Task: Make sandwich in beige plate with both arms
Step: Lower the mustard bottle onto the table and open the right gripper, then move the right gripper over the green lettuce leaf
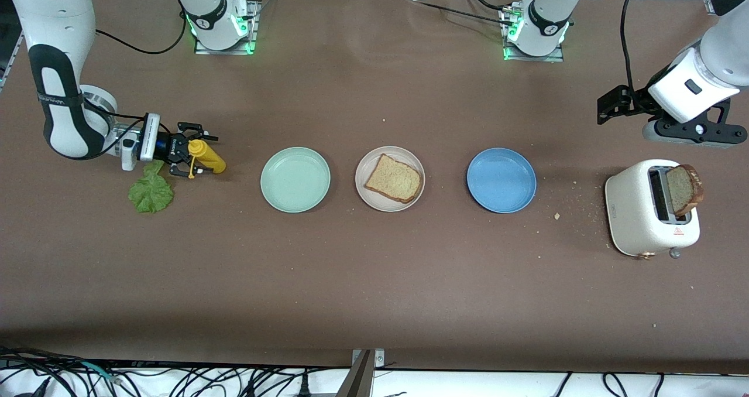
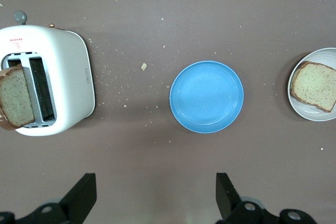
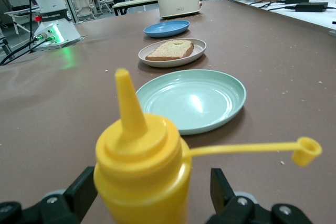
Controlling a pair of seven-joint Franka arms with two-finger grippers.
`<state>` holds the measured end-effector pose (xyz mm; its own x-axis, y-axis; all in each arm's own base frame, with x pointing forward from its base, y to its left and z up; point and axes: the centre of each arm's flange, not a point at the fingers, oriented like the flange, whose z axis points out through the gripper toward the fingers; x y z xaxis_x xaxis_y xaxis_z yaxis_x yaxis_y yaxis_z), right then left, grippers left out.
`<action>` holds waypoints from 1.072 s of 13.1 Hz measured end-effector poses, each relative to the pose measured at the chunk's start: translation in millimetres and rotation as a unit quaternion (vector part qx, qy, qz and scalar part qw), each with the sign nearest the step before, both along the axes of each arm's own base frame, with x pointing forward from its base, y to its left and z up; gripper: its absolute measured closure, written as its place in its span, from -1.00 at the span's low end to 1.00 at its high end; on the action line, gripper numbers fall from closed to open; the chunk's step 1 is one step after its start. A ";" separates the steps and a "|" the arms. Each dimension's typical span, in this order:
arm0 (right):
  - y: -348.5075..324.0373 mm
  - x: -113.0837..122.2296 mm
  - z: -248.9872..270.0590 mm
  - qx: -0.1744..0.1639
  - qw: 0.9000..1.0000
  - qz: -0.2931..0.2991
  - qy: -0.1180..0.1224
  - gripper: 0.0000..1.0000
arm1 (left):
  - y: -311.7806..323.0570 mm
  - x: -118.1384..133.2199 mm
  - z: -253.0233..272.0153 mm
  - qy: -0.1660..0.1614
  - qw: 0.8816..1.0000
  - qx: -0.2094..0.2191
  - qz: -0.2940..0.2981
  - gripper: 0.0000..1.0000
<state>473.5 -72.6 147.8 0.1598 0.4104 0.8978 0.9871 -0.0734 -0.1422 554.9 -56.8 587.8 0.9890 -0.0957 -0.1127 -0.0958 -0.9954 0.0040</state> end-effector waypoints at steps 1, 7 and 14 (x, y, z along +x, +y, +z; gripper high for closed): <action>-5.2 0.4 -1.2 -0.004 1.000 -0.003 0.003 -0.92 | 0.0 0.0 0.0 0.000 1.000 0.000 0.000 -1.00; -53.9 10.3 11.2 -0.062 0.996 -0.013 0.066 -0.95 | -0.1 0.0 0.0 0.000 1.000 0.000 0.000 -1.00; -92.5 111.8 132.1 -0.198 0.956 -0.086 0.197 -0.95 | -0.2 0.0 0.0 0.000 1.000 0.000 0.000 -1.00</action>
<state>585.3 -165.1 279.9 0.5491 0.6433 0.5336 0.8313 -0.3548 -0.4278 554.9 -57.1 587.8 0.9890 -0.0961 -0.1127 -0.0963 -0.9953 0.0040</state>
